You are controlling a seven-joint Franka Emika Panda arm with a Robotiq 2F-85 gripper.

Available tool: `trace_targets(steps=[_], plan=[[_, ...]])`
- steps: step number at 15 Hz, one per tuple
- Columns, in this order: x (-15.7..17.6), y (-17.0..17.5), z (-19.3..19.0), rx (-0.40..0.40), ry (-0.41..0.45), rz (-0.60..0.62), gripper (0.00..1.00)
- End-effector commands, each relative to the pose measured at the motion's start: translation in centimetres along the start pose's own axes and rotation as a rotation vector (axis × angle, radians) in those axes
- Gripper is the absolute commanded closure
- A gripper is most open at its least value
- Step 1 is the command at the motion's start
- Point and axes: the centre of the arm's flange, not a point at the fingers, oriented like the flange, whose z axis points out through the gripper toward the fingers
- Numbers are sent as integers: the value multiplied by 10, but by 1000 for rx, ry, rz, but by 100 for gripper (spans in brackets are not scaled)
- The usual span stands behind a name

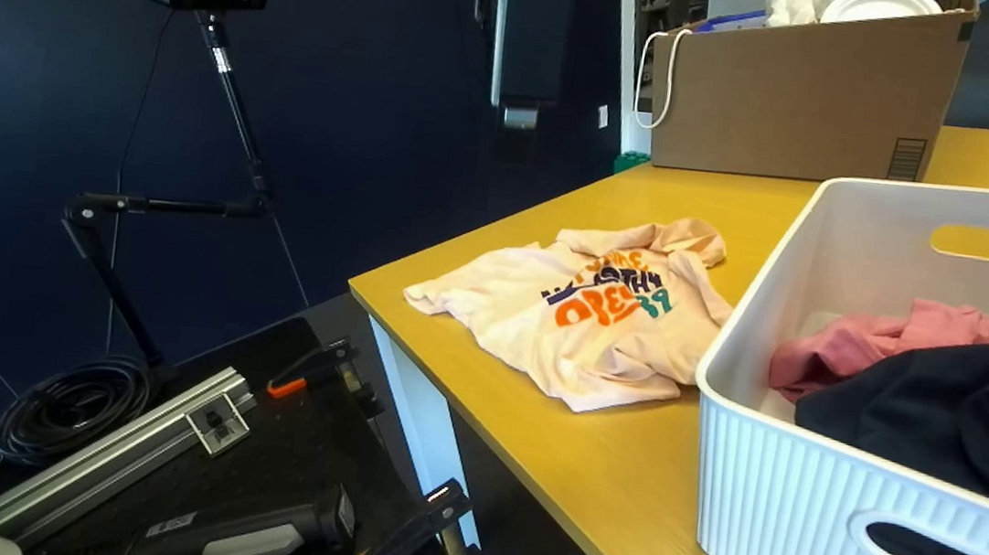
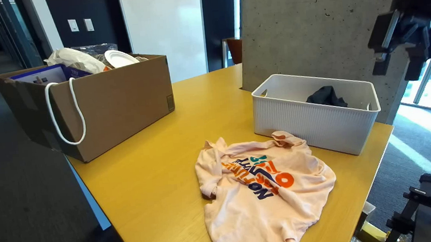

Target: Straighten the pink shirt

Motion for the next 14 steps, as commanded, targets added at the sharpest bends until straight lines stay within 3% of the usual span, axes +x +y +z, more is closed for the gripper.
trace_targets(steps=[1,7,10,14], plan=[[41,-15,58,-49,0,82,0],[92,-21,153,-109,27,192,0],[82,-3,185,-124,7,209,0],[99,7,219,-151,-7,216,0]])
